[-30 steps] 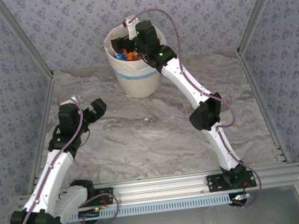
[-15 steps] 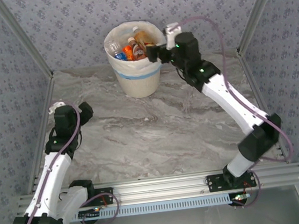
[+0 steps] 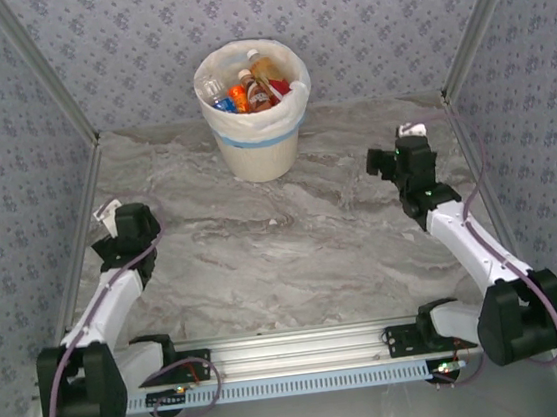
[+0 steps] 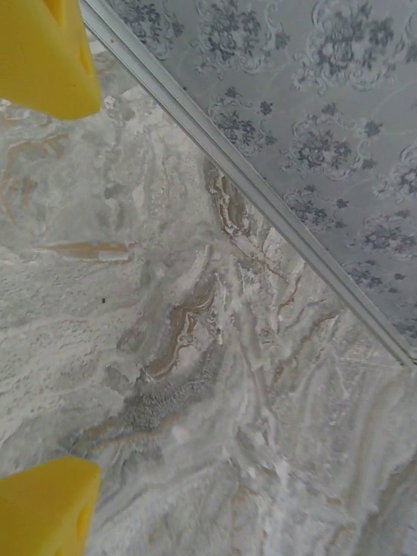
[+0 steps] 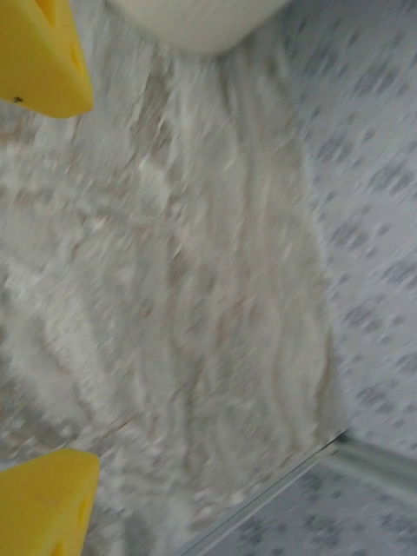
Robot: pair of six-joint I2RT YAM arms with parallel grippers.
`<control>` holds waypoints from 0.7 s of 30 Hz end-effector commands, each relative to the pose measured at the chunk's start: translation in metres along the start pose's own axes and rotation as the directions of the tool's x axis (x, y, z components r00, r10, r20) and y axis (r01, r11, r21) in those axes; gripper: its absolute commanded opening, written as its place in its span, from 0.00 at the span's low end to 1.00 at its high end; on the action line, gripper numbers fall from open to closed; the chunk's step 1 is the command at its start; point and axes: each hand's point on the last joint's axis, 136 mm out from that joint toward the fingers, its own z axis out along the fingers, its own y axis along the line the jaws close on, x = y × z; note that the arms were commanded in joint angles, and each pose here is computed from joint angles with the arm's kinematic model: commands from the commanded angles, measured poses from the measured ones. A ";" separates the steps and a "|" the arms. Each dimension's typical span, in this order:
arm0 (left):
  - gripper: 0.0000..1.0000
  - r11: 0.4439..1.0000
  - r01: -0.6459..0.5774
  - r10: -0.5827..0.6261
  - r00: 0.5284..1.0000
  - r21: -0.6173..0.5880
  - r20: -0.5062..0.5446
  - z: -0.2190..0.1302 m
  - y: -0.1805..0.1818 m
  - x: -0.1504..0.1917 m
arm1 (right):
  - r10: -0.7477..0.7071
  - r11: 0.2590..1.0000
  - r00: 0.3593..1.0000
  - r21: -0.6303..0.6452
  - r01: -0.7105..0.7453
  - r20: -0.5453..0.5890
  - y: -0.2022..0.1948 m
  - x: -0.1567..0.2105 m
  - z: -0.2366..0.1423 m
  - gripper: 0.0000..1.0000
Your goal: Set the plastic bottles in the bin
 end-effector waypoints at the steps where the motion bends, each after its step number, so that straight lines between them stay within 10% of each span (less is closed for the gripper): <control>1: 1.00 0.996 -0.089 0.087 0.994 0.027 0.073 0.019 -0.014 -0.010 | 0.014 0.998 1.000 0.061 -0.015 0.023 -0.025 0.009 0.004 1.00; 13: 1.00 0.902 -0.169 0.087 0.972 0.397 0.217 0.043 -0.076 0.017 | 0.041 0.998 0.999 0.044 -0.039 -0.026 -0.067 0.075 0.028 1.00; 21: 1.00 0.943 -0.173 0.113 0.970 0.284 0.215 0.050 -0.072 0.018 | 0.021 0.998 0.996 0.052 -0.025 0.083 -0.075 0.082 0.032 1.00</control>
